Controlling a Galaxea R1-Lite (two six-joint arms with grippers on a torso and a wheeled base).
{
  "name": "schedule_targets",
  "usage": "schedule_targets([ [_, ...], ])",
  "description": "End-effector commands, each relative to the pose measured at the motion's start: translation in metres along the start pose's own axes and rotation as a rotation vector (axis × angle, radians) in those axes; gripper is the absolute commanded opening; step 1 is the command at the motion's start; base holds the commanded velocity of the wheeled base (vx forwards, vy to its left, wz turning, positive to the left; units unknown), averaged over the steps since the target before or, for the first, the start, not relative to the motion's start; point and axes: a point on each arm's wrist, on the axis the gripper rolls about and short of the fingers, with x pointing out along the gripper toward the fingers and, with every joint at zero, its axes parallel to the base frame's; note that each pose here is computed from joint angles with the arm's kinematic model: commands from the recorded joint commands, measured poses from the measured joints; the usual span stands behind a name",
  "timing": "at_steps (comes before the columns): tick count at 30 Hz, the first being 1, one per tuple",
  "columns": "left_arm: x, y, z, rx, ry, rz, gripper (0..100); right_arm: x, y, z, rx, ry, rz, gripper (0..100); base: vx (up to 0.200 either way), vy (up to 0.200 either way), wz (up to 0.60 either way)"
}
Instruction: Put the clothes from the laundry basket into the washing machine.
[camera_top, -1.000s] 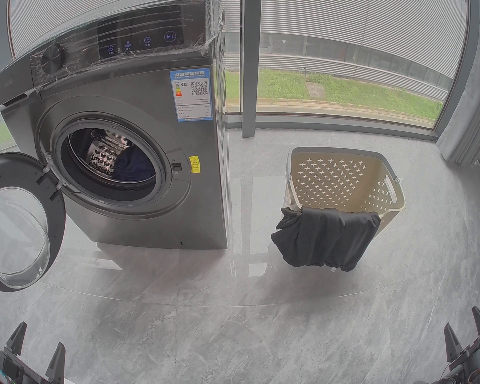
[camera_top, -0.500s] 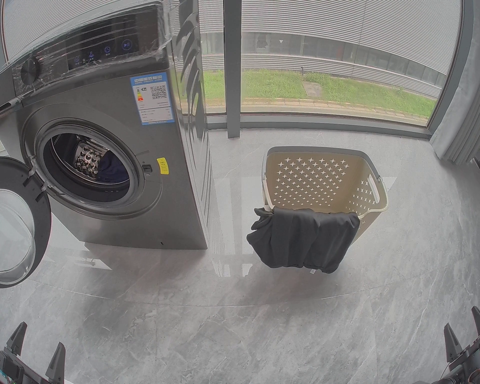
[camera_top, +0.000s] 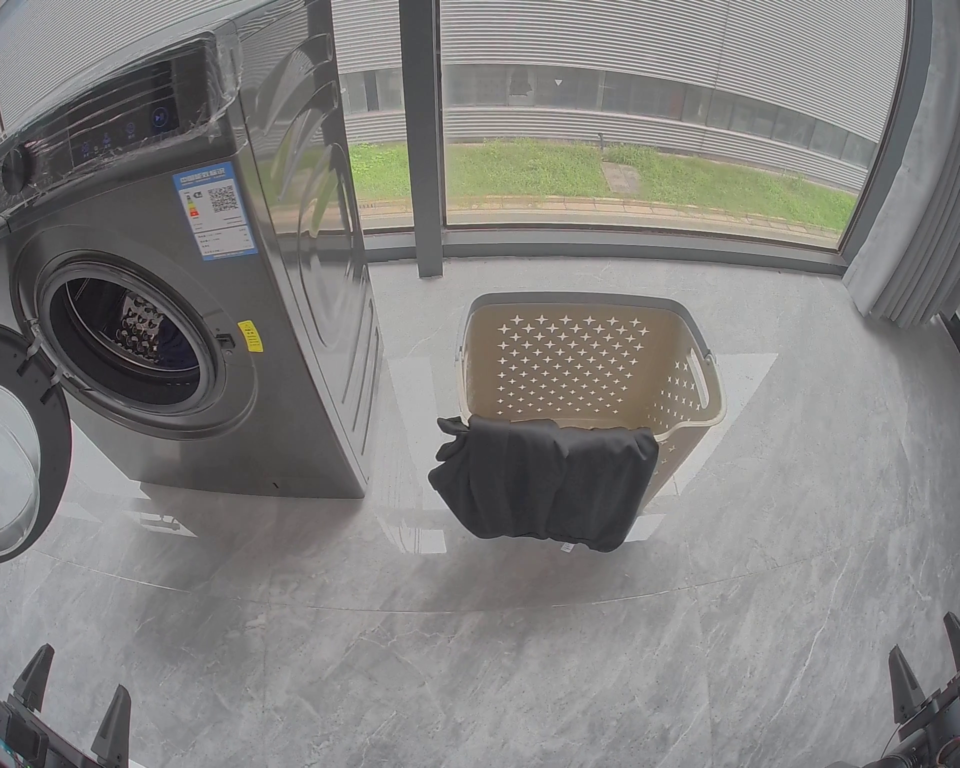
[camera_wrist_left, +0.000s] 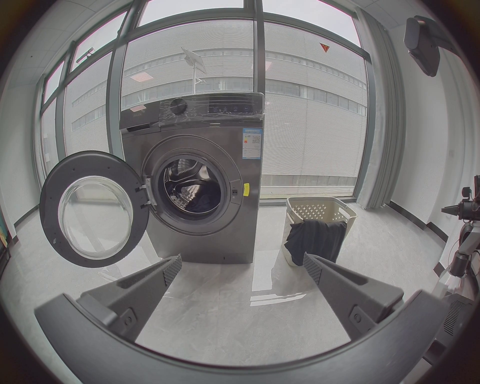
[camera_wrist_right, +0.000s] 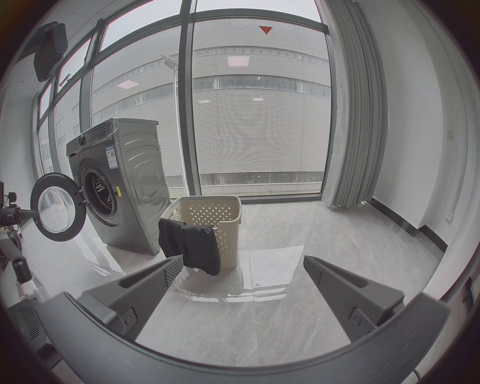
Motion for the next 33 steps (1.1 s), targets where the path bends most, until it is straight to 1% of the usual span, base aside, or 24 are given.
schedule_targets([
  [1, 0.000, 0.000, -0.005, 0.000, 0.004, 0.000, 100, 0.000, 0.000, -0.005, 0.004, 0.001, -0.007, 100, 0.000, 0.000, 0.00],
  [2, 0.000, 0.000, -0.005, 0.000, 0.003, 0.000, 100, 0.000, 0.000, -0.005, 0.003, 0.003, -0.014, 100, 0.000, 0.000, 0.00],
  [4, 0.000, 0.000, -0.005, 0.000, 0.004, 0.000, 100, 0.000, 0.000, -0.005, 0.000, -0.002, -0.020, 100, 0.200, 0.000, 0.00],
  [5, 0.000, 0.000, -0.005, 0.000, 0.004, 0.000, 100, -0.001, 0.000, 0.000, -0.006, -0.028, -0.014, 100, 0.200, 0.000, 0.00],
  [6, 0.000, 0.000, -0.005, 0.000, 0.004, 0.000, 100, -0.001, 0.000, 0.002, -0.006, -0.036, -0.012, 100, 0.200, 0.000, 0.00],
  [7, 0.000, 0.000, -0.005, 0.000, 0.004, -0.001, 100, -0.009, 0.000, 0.028, 0.003, -0.160, -0.007, 100, 0.200, 0.000, 0.00],
  [8, 0.000, 0.000, -0.005, 0.000, 0.004, 0.000, 100, -0.018, 0.000, 0.053, 0.011, -0.235, -0.002, 100, 0.200, 0.000, 0.00],
  [9, 0.000, 0.000, -0.005, 0.001, 0.004, 0.000, 100, -0.018, 0.000, 0.079, 0.027, -0.236, 0.009, 100, 0.200, 0.000, 0.00],
  [10, 0.000, 0.000, -0.005, 0.001, 0.004, 0.000, 100, -0.017, 0.000, 0.081, 0.030, -0.232, 0.009, 100, 0.200, 0.000, 0.00],
  [11, 0.000, 0.000, -0.005, 0.001, 0.004, 0.000, 100, -0.005, 0.000, 0.094, 0.038, -0.154, 0.028, 100, 0.200, 0.000, 0.00],
  [12, 0.000, 0.000, -0.005, 0.001, 0.004, 0.000, 100, 0.003, 0.001, 0.098, 0.041, -0.112, 0.045, 100, 0.200, 0.000, 0.00],
  [14, 0.000, 0.000, -0.005, 0.001, 0.004, 0.000, 100, 0.027, 0.003, 0.099, 0.037, 0.020, 0.103, 100, 0.200, 0.000, 0.00],
  [17, 0.000, 0.000, -0.005, 0.001, 0.004, 0.000, 100, 0.068, 0.010, 0.096, 0.027, 0.243, 0.177, 100, 0.000, 0.000, 0.00],
  [18, 0.000, 0.000, -0.005, 0.003, 0.004, 0.000, 100, 0.080, 0.013, 0.095, 0.033, 0.298, 0.193, 100, 0.000, 0.000, 0.00],
  [20, 0.000, 0.000, -0.005, 0.003, 0.004, 0.000, 100, 0.113, 0.021, 0.092, 0.068, 0.424, 0.214, 100, 0.000, 0.000, 0.00],
  [22, 0.000, 0.000, -0.005, 0.003, 0.004, 0.000, 100, 0.142, 0.029, 0.085, 0.096, 0.510, 0.221, 100, 0.000, 0.000, 0.00],
  [25, 0.000, 0.000, -0.005, 0.001, 0.004, -0.001, 100, 0.171, 0.039, 0.079, 0.096, 0.543, 0.239, 100, 0.000, 0.000, 0.00],
  [26, 0.000, 0.000, -0.005, 0.001, 0.004, -0.001, 100, 0.173, 0.040, 0.078, 0.096, 0.546, 0.238, 100, 0.000, 0.000, 0.00],
  [27, 0.000, 0.000, -0.005, 0.001, 0.004, -0.001, 100, 0.188, 0.047, 0.074, 0.087, 0.545, 0.257, 100, 0.000, 0.000, 0.00],
  [28, 0.000, 0.000, -0.005, 0.001, 0.004, -0.001, 100, 0.188, 0.047, 0.074, 0.087, 0.545, 0.257, 100, 0.000, 0.000, 0.00],
  [29, 0.000, 0.000, -0.005, 0.001, 0.004, -0.001, 100, 0.203, 0.055, 0.069, 0.079, 0.535, 0.275, 100, 0.000, 0.000, 0.00],
  [33, 0.000, 0.000, -0.005, 0.000, 0.004, -0.001, 100, 0.223, 0.069, 0.059, 0.067, 0.555, 0.298, 100, 0.000, 0.000, 0.00],
])
